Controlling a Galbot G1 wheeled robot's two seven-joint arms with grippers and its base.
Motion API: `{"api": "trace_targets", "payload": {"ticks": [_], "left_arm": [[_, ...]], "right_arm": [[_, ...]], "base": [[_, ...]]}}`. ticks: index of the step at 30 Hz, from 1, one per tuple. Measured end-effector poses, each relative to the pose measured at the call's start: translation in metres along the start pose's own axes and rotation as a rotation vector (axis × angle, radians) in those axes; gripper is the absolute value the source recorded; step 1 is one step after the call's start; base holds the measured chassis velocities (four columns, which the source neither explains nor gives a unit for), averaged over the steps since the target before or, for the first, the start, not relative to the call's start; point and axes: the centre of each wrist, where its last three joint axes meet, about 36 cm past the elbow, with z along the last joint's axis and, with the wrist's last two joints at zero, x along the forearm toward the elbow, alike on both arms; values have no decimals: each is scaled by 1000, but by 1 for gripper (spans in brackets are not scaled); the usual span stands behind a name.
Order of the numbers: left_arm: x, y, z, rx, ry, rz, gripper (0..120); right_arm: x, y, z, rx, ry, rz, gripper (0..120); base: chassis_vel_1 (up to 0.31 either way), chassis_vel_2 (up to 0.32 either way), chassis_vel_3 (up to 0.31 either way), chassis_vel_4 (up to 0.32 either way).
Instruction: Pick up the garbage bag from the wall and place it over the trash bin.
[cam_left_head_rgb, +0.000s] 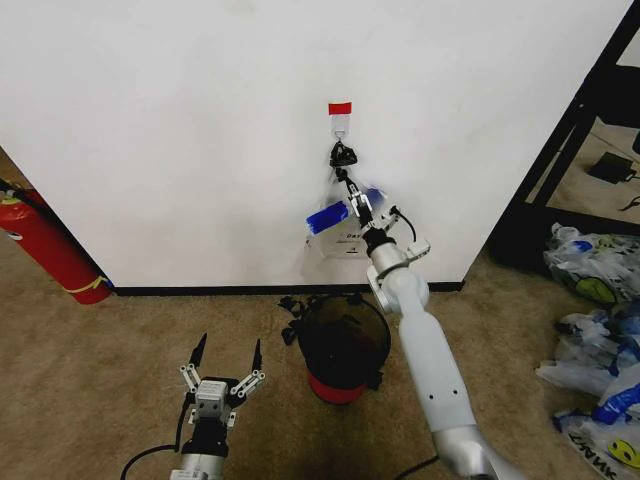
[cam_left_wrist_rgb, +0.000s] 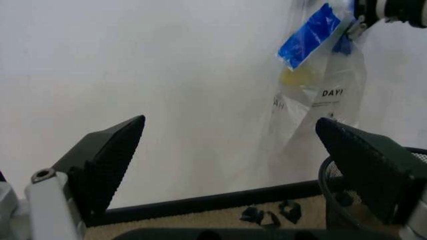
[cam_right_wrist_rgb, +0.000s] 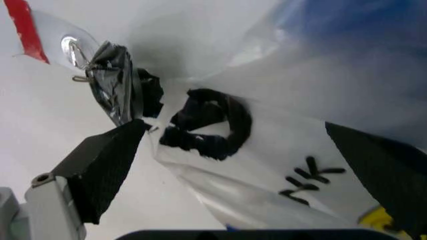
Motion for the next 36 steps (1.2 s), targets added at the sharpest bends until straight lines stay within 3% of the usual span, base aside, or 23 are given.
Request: {"api": "trace_targets", "payload": {"ticks": [16,19,36], "left_arm": [[2,-1,1,-3,2,0,100],[2,-1,2,-2,0,-2,100],[1,-4,7,1,7,1,100]], "right_arm": [[-26,6,2,28,40,-23,99],[-28,18,5,36,52,-53,98],[-16,21,12,45,68,-58,99]], "base": [[0,0,0,0],[0,0,0,0],[0,0,0,0]]}}
